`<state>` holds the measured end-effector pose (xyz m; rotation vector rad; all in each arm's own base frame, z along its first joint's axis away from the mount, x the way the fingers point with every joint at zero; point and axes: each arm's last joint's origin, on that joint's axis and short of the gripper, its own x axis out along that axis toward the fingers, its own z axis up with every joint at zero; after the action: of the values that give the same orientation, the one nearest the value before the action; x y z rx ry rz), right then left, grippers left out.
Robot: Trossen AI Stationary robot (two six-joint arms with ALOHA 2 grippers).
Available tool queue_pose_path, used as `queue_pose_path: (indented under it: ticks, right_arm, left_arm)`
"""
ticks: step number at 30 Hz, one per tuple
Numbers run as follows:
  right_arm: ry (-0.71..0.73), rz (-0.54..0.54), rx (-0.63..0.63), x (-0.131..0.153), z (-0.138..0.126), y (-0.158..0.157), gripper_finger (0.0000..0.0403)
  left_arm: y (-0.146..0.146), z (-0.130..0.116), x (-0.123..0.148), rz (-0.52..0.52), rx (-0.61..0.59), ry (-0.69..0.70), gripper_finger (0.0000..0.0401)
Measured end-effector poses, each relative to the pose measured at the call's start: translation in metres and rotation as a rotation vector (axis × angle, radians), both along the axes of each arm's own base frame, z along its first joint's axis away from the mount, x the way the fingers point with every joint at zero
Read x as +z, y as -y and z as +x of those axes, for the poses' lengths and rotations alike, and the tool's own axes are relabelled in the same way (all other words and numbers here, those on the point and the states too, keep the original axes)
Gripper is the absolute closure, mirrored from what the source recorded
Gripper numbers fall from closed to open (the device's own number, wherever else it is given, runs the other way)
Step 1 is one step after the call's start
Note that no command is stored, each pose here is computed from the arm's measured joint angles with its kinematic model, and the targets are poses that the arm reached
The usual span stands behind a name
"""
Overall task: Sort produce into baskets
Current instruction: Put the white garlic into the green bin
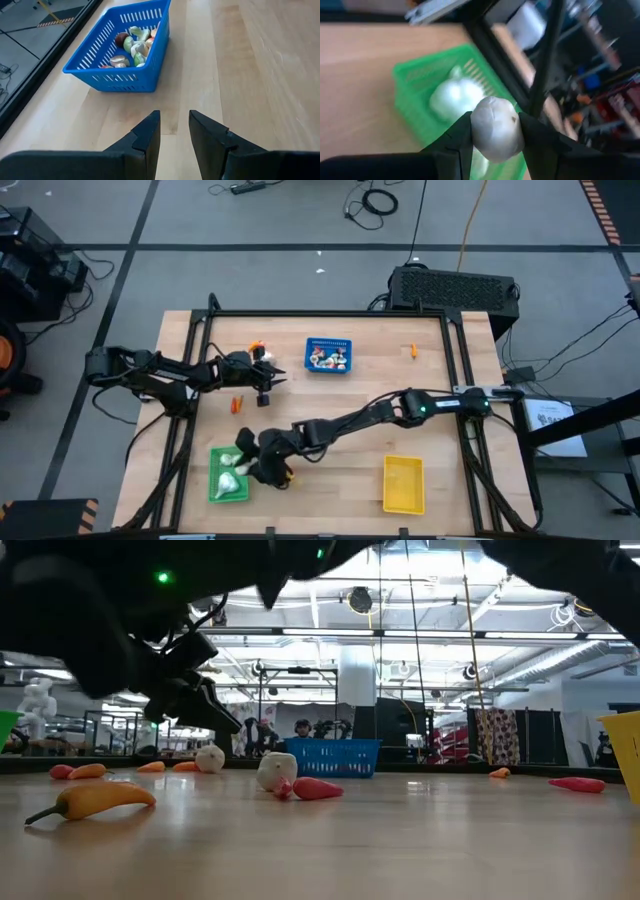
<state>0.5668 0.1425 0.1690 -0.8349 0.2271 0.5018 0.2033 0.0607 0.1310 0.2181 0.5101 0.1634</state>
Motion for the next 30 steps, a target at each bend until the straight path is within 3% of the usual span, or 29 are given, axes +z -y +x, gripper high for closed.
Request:
queue_pose_path:
  ticks: [7,18,30]
  right_arm:
    - [0.161,0.062,0.051,-0.015,0.012,0.006,0.0273]
    - [0.164,0.124,0.079,-0.011,0.013,0.008,0.0268]
    - [0.165,0.169,0.099,-0.022,0.014,0.007,0.0184]
  left_arm:
    - [0.000,0.000,0.000,0.016,-0.009,-0.004,0.0290]
    - [0.000,0.000,0.000,0.032,-0.017,-0.008,0.0290]
    - [0.000,0.000,0.000,0.036,-0.019,-0.008,0.0290]
